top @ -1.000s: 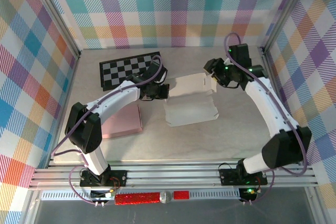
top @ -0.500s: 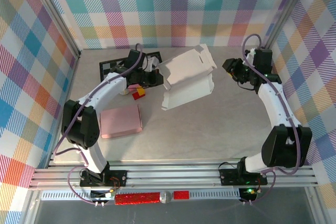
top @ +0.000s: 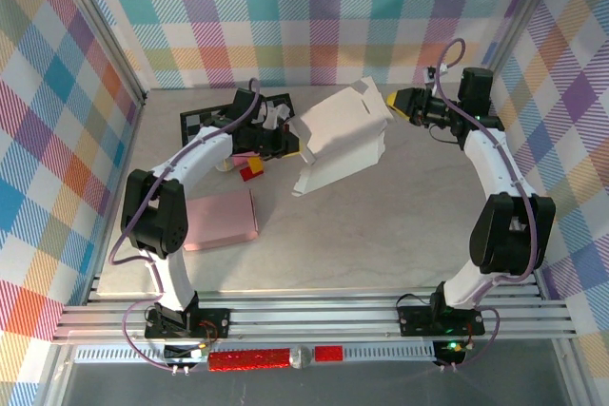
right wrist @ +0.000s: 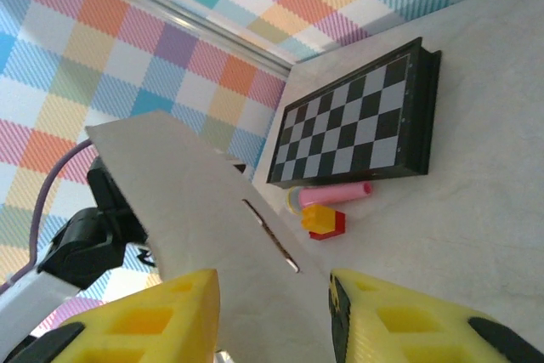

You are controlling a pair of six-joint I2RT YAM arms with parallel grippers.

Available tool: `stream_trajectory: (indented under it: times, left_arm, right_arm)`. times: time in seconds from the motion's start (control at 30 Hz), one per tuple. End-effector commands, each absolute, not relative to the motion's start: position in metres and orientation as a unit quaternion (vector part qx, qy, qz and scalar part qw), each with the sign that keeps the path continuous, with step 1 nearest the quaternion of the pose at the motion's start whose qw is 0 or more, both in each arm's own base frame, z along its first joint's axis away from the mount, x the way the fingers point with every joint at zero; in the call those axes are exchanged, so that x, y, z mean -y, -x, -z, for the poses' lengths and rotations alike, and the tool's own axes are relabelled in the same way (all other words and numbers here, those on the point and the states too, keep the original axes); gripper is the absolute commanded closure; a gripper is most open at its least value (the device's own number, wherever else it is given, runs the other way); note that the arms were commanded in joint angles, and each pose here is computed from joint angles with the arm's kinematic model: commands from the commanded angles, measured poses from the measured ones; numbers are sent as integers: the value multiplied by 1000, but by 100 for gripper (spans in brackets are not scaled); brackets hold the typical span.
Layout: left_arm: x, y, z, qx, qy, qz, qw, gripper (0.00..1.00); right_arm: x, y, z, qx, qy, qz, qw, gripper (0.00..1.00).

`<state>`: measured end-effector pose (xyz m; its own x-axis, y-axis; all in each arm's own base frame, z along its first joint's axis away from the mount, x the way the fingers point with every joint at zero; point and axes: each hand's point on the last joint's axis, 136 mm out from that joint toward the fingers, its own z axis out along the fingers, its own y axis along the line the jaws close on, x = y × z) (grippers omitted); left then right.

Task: Fold the paper box

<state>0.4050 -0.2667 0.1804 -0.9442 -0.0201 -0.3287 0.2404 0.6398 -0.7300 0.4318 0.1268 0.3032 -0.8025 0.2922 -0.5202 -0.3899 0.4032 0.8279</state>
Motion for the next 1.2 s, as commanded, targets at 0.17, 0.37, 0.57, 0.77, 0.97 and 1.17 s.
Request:
stream_trajectory:
  times: [0.17,0.37,0.57,0.77,0.97,1.17]
  left_arm:
    - [269,-405,-190,-884,-74,436,152,100]
    - [268,-404,-190,-885,-74,433,152,100]
    - [268,-402,-191,-885,-75,432,154,100]
    - [269,-401,-192,-885,-76,432,155,100]
    - [270,-398,-192,-887,-79,429,153,100]
    - [269,-398,-194,-887,-80,428,156,100]
  right_arm:
    - [-135,-422,-312,-763,81,-561,312,61]
    - [-147,-417,-315,-759,95,-569,302,62]
    - [-157,-412,-315,-764,107,-562,297,63]
    - [-165,-409,-310,-780,117,-539,295,64]
    - [-165,-410,-305,-801,120,-494,315,63]
    - [-163,-410,-307,-810,128,-466,333,61]
